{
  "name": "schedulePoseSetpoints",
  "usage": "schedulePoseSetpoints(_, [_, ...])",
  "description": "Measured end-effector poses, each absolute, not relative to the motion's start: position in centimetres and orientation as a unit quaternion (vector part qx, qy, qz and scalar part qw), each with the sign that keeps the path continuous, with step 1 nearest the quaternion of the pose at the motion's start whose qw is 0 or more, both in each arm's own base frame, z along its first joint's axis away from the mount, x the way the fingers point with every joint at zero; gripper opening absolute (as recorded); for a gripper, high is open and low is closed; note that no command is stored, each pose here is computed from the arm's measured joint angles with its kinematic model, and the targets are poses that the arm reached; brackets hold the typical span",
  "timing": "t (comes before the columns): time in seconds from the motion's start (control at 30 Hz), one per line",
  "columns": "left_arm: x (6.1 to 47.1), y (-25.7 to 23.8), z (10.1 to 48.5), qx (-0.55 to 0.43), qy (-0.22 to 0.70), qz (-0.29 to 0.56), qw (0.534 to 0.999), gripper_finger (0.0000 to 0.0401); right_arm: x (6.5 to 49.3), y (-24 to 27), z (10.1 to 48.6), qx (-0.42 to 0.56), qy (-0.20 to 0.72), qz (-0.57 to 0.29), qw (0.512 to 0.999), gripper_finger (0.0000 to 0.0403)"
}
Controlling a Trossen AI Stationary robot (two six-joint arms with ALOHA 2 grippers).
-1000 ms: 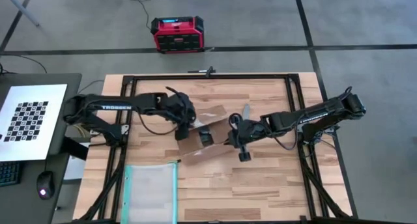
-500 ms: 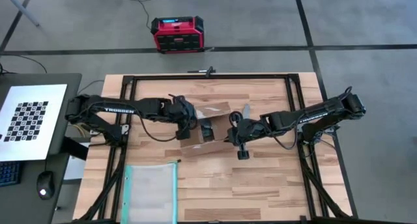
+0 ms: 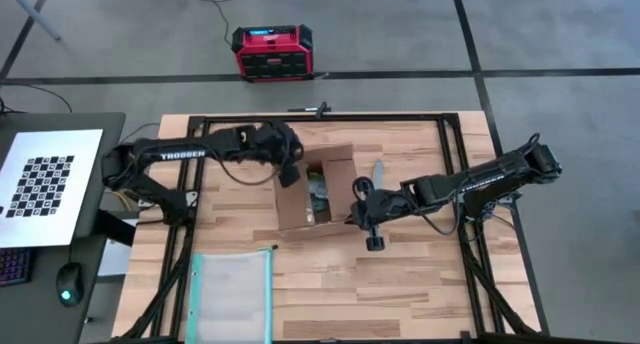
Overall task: Unpack boxes
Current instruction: Open the cardboard box using the gray cutter
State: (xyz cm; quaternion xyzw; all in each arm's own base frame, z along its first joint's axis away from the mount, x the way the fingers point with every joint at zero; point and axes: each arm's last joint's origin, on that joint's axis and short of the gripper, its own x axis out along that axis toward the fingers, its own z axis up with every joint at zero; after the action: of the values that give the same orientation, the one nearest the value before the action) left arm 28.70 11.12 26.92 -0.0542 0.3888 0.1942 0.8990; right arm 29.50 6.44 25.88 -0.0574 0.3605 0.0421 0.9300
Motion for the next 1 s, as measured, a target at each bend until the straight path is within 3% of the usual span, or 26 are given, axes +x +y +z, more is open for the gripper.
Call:
schedulePoseSetpoints(0.17, [26.9,14.7,25.5,-0.179,0.373,0.130,0.901,0.0001,29.1,7.1,25.7,-0.077,0.371,0.020,0.925,0.0000])
schedulePoseSetpoints(0.4, [24.8,16.0,22.3,-0.245,0.370,0.105,0.890,0.0001,28.8,7.5,25.5,-0.078,0.381,0.006,0.921,0.0000])
schedulePoseSetpoints(1.0, [24.2,16.2,20.8,-0.254,0.371,0.109,0.886,0.0000,25.9,10.5,21.0,-0.045,0.424,0.009,0.905,0.0000])
